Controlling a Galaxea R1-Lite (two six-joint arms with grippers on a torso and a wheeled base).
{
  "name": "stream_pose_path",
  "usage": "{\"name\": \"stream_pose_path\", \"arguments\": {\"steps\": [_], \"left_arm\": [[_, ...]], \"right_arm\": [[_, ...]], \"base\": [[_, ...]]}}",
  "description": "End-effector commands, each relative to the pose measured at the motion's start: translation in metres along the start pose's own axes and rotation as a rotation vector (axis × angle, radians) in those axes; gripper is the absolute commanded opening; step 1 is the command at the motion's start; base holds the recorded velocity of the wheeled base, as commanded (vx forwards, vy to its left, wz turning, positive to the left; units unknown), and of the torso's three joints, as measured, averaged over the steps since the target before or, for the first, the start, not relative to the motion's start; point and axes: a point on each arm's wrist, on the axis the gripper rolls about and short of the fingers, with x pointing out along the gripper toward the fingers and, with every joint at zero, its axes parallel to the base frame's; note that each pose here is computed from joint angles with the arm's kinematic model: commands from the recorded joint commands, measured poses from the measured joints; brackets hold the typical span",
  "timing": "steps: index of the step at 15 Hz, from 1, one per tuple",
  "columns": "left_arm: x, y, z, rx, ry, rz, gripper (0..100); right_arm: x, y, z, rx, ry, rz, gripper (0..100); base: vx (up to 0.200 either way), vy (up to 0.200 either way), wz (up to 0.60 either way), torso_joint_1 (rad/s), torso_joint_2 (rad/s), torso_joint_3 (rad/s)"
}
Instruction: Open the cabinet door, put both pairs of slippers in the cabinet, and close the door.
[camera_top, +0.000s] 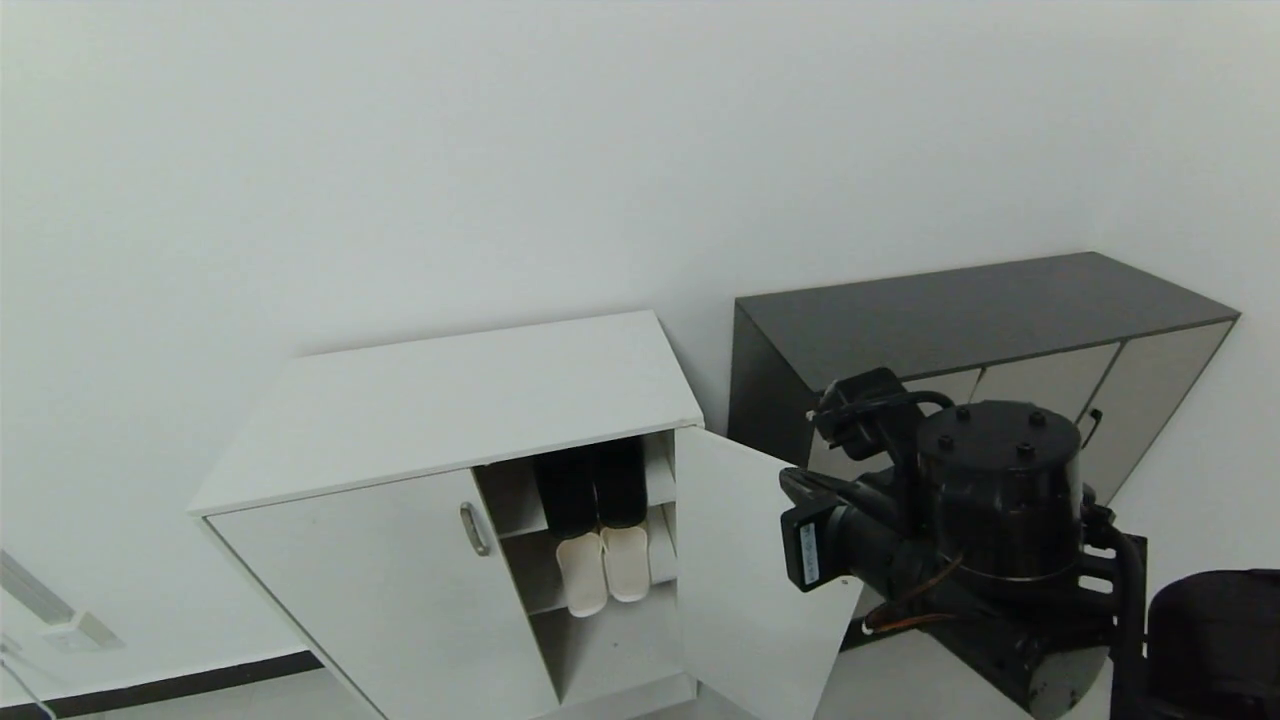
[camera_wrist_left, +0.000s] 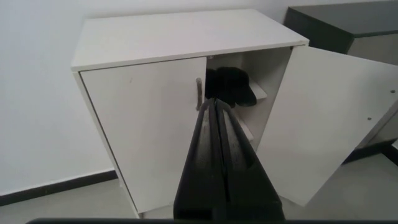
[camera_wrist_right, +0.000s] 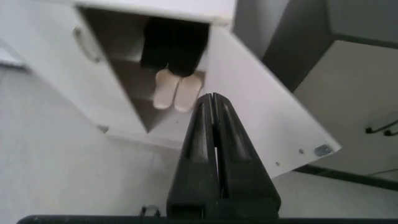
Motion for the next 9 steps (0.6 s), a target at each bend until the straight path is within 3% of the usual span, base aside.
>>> {"name": "stream_pose_path", "arguments": {"steps": [1,4,9], "left_arm": [[0.000,0.000,0.000,0.000,-0.001,0.000,0],[0.000,0.000,0.000,0.000,-0.001,0.000,0],[0.000,0.000,0.000,0.000,-0.001,0.000,0]], "right_arm": [[0.007,-0.011,-0.001,0.002,0.002,-0.039,0],[0.014,-0.026,0.000,0.002,0.004,-0.087,0],[0.057,-0.083,0.000,0.054,0.030,-0.169,0]], "base": [[0.000,0.000,0.00,0.000,0.00,0.000],[0.000,0.000,0.00,0.000,0.00,0.000],[0.000,0.000,0.00,0.000,0.00,0.000]]}}
